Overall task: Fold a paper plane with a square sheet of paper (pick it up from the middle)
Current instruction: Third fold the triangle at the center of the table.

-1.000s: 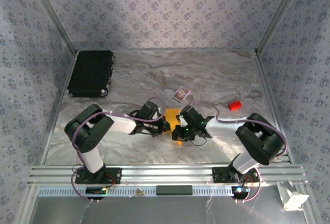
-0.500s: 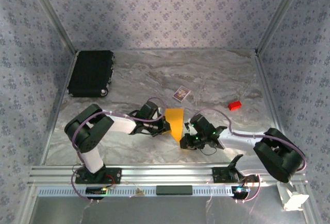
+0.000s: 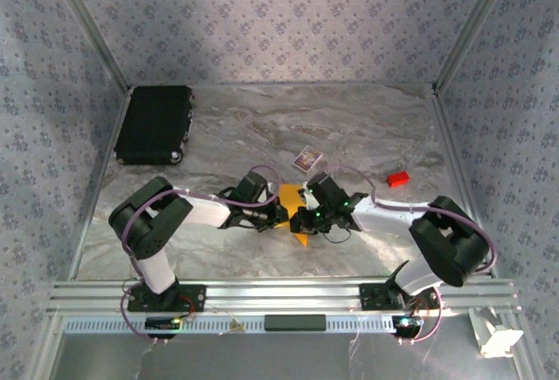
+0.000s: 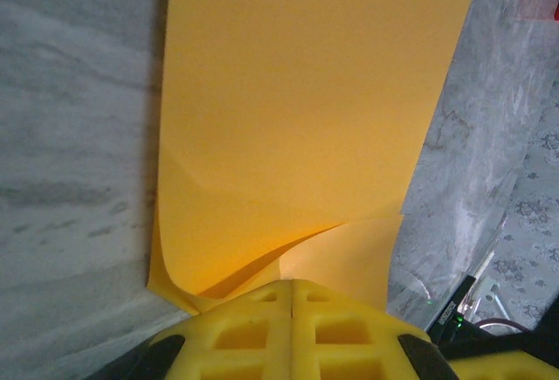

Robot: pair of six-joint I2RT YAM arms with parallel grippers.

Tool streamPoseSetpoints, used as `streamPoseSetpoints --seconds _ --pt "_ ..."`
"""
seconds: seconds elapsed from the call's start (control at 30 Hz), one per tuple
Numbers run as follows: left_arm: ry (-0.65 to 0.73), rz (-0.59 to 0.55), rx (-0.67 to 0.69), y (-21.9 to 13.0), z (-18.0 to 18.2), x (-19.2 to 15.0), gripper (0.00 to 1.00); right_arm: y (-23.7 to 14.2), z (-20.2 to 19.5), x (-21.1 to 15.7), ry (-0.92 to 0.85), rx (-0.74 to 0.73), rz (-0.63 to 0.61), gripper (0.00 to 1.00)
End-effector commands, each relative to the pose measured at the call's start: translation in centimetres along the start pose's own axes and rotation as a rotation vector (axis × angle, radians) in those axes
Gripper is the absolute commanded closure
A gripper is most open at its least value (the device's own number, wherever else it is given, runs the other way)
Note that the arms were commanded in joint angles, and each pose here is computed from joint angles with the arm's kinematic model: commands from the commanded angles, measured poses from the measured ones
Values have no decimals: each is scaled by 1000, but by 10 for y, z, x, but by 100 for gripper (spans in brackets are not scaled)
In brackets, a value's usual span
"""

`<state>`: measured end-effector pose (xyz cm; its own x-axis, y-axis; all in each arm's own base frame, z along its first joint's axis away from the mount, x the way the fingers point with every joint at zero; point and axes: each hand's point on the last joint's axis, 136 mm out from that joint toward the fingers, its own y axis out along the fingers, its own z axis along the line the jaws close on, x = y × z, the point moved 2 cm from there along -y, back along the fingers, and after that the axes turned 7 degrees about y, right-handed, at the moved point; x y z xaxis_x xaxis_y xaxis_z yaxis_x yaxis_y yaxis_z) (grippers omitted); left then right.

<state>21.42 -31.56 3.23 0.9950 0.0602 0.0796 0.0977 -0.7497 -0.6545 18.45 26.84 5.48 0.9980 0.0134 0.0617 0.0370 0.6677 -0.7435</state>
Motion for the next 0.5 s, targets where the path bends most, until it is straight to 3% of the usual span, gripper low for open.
streamPoseSetpoints --seconds 0.0,0.2,0.47 --pt "-30 -1 103 -4 27 -5 100 7 -19 -4 45 -62 18 92" --pt "42 5 74 -8 6 3 100 16 -57 -34 143 -101 59 94" --pt "101 -69 8 -27 -35 15 90 18 -56 -31 153 -92 41 96"
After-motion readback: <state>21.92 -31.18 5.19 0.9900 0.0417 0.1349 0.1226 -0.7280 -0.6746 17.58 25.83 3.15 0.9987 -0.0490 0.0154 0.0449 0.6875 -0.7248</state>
